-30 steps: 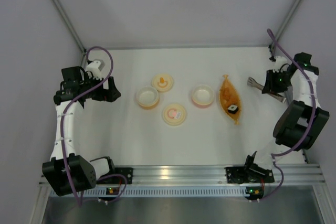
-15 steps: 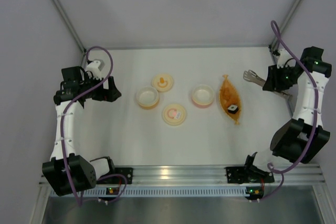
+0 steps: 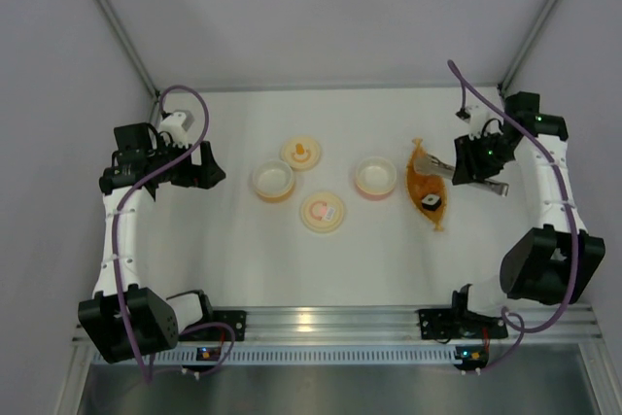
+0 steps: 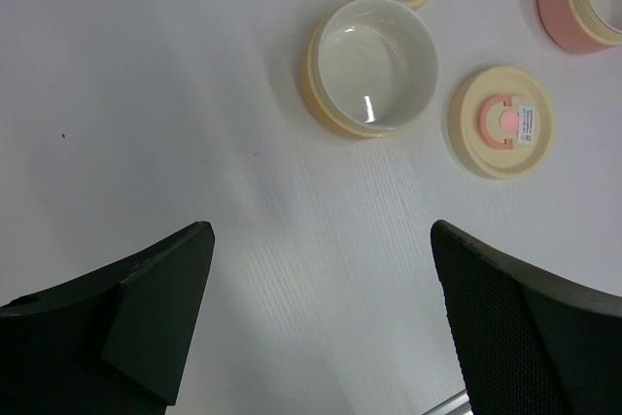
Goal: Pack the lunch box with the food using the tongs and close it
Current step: Pick up the fake food from the plate.
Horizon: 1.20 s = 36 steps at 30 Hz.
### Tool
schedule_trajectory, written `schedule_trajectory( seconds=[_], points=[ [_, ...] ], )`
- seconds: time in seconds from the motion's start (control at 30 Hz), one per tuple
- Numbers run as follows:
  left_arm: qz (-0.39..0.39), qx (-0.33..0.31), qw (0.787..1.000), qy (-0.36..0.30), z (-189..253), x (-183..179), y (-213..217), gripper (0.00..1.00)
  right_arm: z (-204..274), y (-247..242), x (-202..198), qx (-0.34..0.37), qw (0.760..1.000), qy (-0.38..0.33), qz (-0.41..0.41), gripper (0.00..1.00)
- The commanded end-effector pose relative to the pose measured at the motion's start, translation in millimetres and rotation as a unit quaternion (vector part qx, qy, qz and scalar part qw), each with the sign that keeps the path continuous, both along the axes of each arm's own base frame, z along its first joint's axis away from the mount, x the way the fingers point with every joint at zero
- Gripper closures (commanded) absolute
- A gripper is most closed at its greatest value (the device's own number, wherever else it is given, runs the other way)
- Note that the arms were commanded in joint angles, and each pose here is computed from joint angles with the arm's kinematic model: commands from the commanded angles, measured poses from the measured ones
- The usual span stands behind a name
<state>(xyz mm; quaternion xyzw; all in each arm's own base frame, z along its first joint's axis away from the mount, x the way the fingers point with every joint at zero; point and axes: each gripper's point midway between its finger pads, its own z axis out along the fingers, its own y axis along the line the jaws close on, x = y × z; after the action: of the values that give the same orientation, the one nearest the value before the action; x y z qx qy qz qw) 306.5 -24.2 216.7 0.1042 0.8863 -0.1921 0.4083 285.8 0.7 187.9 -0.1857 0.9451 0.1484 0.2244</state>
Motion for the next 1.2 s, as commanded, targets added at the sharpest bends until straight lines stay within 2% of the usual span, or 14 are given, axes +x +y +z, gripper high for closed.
schedule_trajectory(
  seconds=[0.0, 0.13, 0.5, 1.17],
  points=[
    [-0.006, 0.001, 0.999, -0.032, 20, 3, -1, 0.02, 11, 1, 7, -0.023, 0.999, -0.025, -0.036, 0.62],
    [-0.007, 0.001, 0.999, -0.032, 20, 3, -2, 0.02, 8, 1, 12, -0.036, 0.998, -0.020, -0.053, 0.62],
    [-0.003, 0.004, 1.000, -0.026, 15, 3, 0, 0.02, -6, 12, 15, -0.038, 0.997, 0.014, -0.071, 0.55],
    [0.005, 0.016, 1.000, -0.016, 2, 3, 5, 0.02, -27, 19, 31, -0.069, 0.992, 0.027, -0.106, 0.55]
  ],
)
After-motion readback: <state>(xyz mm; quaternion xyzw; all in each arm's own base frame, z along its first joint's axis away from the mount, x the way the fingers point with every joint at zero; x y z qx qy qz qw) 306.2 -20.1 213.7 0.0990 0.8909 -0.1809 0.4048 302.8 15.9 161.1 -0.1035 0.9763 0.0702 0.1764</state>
